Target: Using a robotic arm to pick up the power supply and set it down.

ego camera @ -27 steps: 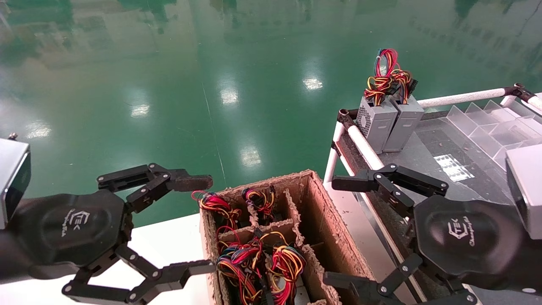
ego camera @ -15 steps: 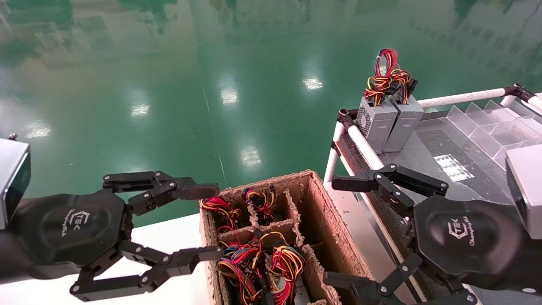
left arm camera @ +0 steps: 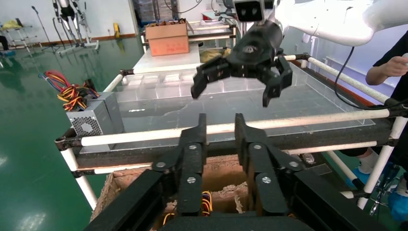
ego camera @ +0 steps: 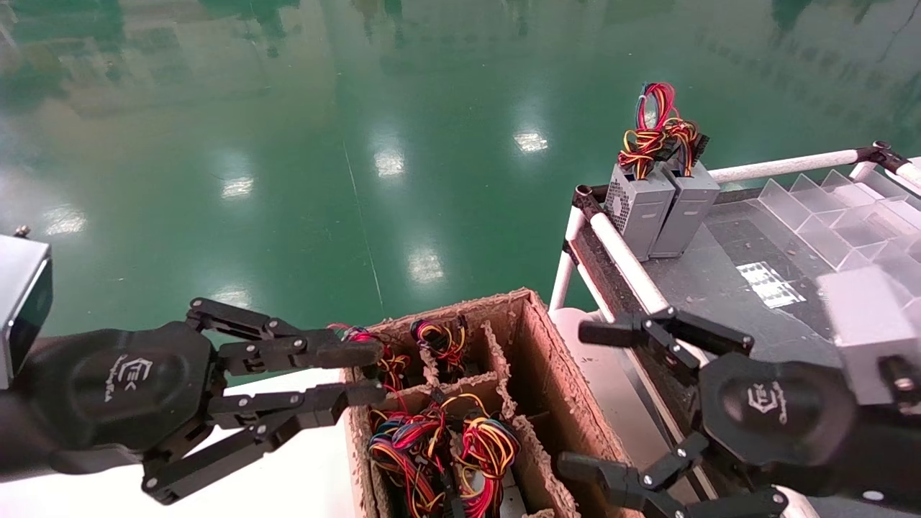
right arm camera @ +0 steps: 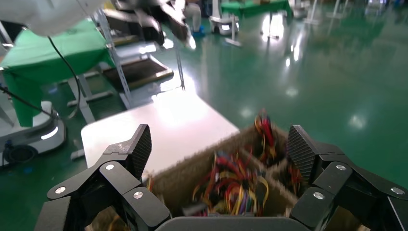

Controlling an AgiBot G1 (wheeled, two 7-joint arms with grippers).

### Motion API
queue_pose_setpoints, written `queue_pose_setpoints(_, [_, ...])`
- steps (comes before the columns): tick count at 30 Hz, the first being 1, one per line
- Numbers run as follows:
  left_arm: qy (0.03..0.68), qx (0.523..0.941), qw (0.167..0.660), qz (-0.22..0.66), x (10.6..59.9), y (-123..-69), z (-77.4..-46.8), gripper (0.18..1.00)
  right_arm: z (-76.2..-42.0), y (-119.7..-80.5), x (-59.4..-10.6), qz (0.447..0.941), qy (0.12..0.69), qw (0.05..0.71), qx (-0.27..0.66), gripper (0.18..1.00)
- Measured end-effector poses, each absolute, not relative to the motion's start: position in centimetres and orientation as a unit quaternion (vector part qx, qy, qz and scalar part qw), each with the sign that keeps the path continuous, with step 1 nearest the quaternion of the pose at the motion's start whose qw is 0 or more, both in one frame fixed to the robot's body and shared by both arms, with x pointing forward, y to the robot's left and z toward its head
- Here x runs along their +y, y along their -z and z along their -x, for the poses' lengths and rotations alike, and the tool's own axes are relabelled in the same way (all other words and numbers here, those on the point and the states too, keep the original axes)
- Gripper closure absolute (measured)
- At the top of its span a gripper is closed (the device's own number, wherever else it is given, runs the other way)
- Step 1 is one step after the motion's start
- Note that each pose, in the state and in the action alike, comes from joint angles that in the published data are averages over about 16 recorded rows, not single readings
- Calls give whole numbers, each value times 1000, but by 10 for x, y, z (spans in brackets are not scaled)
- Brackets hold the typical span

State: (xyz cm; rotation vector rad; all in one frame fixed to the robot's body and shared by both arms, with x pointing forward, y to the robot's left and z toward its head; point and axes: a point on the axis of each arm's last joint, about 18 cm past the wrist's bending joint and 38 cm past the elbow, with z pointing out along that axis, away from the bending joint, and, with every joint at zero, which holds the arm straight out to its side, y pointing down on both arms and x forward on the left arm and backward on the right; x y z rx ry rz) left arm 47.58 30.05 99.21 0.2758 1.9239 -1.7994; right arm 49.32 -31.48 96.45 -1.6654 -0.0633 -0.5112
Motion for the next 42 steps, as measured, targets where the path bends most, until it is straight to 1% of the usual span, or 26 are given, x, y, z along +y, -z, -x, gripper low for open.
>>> queue_pose_setpoints(6, [659,704,244,-101,300,-992,-476,886,-498,-947,-314,765,200,612,-11,178])
queue_pose_setpoints(12, [659,704,244,-101,300,-992,-476,950,-503,-930,-305,799,165,578,-5,178])
queue_pose_setpoints(18, [659,704,244,-101,300,-992,-476,983,-509,-911,-292,824,125,552,-4,178])
queue_pose_setpoints(25, [659,704,244,-101,300,-992,-476,993,-512,-890,-278,846,90,526,-7,178])
queue_pose_setpoints(32, [659,704,244,-101,300,-992,-476,983,-516,-873,-274,859,72,507,-9,178])
queue_pose_setpoints(38, [659,704,244,-101,300,-992,-476,951,-523,-862,-273,865,68,497,-10,182])
queue_pose_setpoints(42, [659,704,244,-101,300,-992,-476,905,-527,-858,-272,867,66,494,-10,195])
